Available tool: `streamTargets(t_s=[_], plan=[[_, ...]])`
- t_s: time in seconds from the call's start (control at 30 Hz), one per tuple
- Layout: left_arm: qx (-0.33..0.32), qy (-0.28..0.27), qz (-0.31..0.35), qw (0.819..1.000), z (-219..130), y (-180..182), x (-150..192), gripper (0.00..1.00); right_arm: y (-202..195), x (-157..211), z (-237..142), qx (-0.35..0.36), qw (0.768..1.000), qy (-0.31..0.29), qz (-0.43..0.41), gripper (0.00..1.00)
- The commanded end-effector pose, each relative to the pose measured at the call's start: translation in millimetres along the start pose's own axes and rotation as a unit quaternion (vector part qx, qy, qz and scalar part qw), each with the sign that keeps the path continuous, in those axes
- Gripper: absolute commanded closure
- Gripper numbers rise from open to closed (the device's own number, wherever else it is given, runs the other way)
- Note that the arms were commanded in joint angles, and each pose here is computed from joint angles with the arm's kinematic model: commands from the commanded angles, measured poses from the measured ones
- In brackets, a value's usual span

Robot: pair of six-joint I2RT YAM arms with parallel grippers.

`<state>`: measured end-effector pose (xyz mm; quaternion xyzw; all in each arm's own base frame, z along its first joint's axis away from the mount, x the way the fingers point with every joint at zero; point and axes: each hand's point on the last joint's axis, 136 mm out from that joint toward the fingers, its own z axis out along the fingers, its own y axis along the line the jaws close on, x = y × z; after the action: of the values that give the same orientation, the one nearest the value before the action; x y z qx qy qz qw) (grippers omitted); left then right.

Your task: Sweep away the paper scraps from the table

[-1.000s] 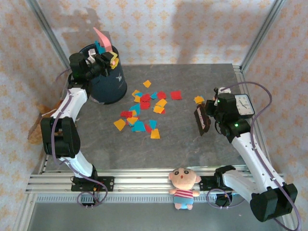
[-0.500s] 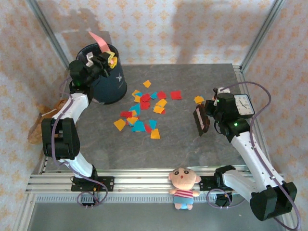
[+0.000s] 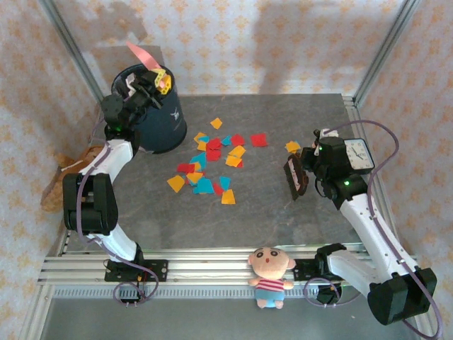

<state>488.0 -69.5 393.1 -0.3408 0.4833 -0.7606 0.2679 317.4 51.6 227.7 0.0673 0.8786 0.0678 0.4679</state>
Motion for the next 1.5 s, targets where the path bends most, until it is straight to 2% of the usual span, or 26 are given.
streamTargets(t_s=[0.0, 0.27, 0.43, 0.53, 0.63, 0.73, 0.8, 0.9, 0.97, 1.07, 1.13, 1.27, 1.47], plan=[[0.041, 0.012, 0.009, 0.999, -1, -20, 10, 1.0, 3, -5, -2, -0.005, 1.0, -0.013, 0.007, 1.0], [0.035, 0.02, 0.034, 0.999, 0, -22, 14, 1.0, 5, -6, -2, -0.012, 1.0, -0.016, 0.014, 1.0], [-0.024, 0.032, 0.105, 0.994, 4, -13, 21, 1.0, 11, -10, -1, -0.027, 0.999, -0.023, 0.031, 1.0], [-0.091, 0.037, 0.153, 0.983, 2, 2, 23, 1.0, 18, -13, 0, -0.046, 0.998, -0.025, 0.045, 1.0], [-0.164, 0.038, 0.21, 0.963, -8, 17, 24, 1.0, 28, -15, 2, -0.073, 0.995, -0.025, 0.064, 1.0], [-0.208, 0.048, 0.263, 0.941, -19, 23, 30, 1.0, 39, -16, 4, -0.104, 0.991, -0.018, 0.082, 1.0], [-0.239, 0.06, 0.294, 0.923, -27, 28, 33, 1.0, 49, -15, 6, -0.128, 0.987, -0.009, 0.092, 1.0], [-0.301, 0.07, 0.348, 0.885, -46, 35, 36, 1.0, 70, -13, 11, -0.183, 0.976, 0.016, 0.117, 1.0], [-0.356, 0.071, 0.39, 0.846, -65, 39, 35, 1.0, 85, -11, 14, -0.218, 0.966, 0.033, 0.133, 1.0], [-0.433, 0.075, 0.451, 0.777, -94, 44, 32, 1.0, 105, -6, 17, -0.247, 0.959, 0.051, 0.128, 1.0], [-0.467, 0.084, 0.47, 0.745, -109, 47, 31, 1.0, 121, 0, 19, -0.264, 0.955, 0.065, 0.115, 1.0], [-0.505, 0.099, 0.491, 0.703, -131, 53, 33, 1.0, 155, 12, 26, -0.295, 0.945, 0.096, 0.102, 1.0], [-0.513, 0.128, 0.534, 0.66, -154, 58, 55, 1.0, 203, 22, 35, -0.343, 0.926, 0.112, 0.109, 1.0]])
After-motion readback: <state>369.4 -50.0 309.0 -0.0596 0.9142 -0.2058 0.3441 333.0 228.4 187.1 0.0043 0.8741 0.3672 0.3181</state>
